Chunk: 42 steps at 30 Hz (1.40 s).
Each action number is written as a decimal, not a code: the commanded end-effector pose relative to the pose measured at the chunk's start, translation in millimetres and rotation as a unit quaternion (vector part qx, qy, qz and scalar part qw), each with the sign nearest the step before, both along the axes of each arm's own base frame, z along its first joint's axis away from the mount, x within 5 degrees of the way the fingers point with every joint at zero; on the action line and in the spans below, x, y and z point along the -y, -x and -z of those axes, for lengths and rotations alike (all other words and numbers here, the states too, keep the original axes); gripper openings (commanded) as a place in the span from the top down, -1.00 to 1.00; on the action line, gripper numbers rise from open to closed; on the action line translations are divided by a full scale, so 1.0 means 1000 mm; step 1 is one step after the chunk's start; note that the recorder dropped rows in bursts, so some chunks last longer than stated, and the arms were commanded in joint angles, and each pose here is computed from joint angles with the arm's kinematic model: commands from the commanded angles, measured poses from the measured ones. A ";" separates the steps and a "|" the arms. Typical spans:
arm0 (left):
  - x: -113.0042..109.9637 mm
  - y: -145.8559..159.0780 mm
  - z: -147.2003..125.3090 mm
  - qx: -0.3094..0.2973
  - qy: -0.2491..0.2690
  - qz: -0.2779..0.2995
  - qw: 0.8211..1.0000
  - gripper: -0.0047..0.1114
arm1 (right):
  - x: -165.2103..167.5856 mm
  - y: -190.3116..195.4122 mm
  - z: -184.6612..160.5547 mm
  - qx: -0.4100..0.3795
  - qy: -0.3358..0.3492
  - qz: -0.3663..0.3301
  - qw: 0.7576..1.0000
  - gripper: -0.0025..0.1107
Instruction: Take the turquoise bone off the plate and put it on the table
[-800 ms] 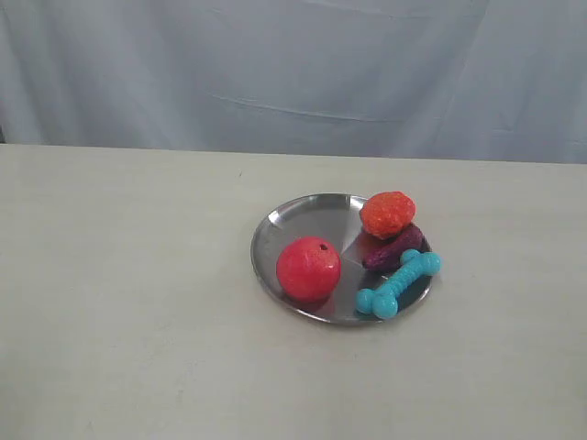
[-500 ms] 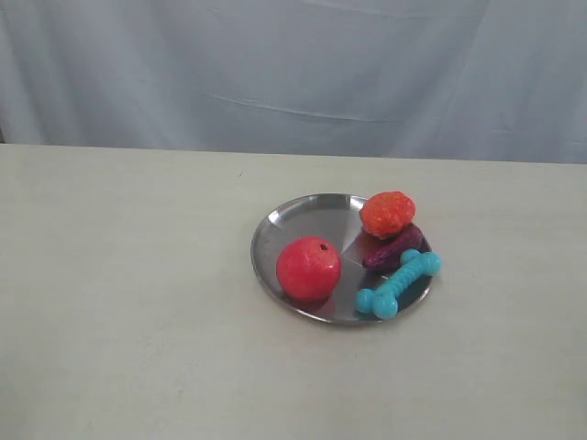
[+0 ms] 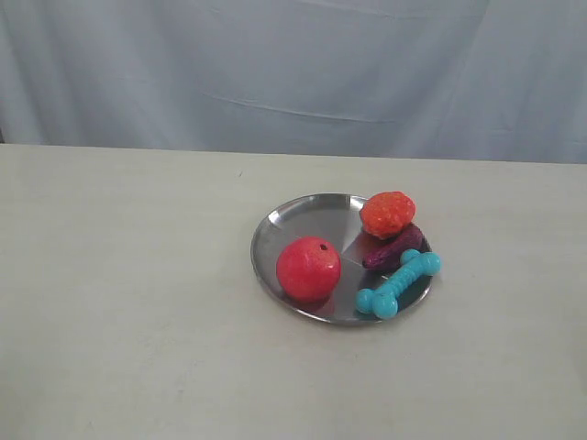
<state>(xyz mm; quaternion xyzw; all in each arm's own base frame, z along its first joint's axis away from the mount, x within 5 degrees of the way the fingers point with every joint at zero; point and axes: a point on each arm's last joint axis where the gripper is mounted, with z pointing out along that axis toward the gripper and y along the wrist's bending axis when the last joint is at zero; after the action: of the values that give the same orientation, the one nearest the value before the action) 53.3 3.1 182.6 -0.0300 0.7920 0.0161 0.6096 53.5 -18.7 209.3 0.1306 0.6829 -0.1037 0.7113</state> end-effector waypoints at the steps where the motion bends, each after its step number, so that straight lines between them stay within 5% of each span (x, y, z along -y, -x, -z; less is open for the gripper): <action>1: 0.000 0.000 0.000 0.002 0.002 -0.003 1.000 0.92 | -0.004 0.005 -0.028 0.154 0.063 -0.008 0.986 0.96; 9: 0.000 0.000 0.000 0.002 0.002 -0.003 1.000 0.92 | -0.011 0.020 -0.055 0.314 0.107 -0.024 0.943 0.96; 11: 0.000 0.000 0.000 0.002 0.002 -0.003 1.000 0.92 | -0.013 0.024 -0.060 0.363 0.066 -0.048 0.928 0.96; 13: 0.000 0.000 0.000 0.002 0.002 -0.003 1.000 0.92 | -0.013 0.025 -0.061 0.405 -0.067 -0.111 0.905 0.96; 18: 0.000 0.000 0.000 0.002 0.002 -0.003 1.000 0.92 | -0.004 0.010 -0.073 0.208 -0.173 -0.044 0.962 0.96; 25: 0.000 0.000 0.000 0.002 0.002 -0.003 1.000 0.92 | 0.016 -0.045 -0.143 -0.029 -0.182 0.011 0.983 0.96; 33: 0.000 0.000 0.000 0.002 0.002 -0.003 1.000 0.92 | 0.030 -0.152 -0.181 -0.345 -0.179 -0.023 0.921 0.96; 42: 0.000 0.000 0.000 0.002 0.002 -0.003 1.000 0.92 | 0.041 -0.236 -0.158 -0.445 -0.245 -0.050 0.860 0.96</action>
<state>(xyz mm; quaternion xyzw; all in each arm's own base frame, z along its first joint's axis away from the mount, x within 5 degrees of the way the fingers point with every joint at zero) 53.3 3.1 182.6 -0.0300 0.7920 0.0161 0.6096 275.8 -57.1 377.4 0.2098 0.9279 0.0511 0.3038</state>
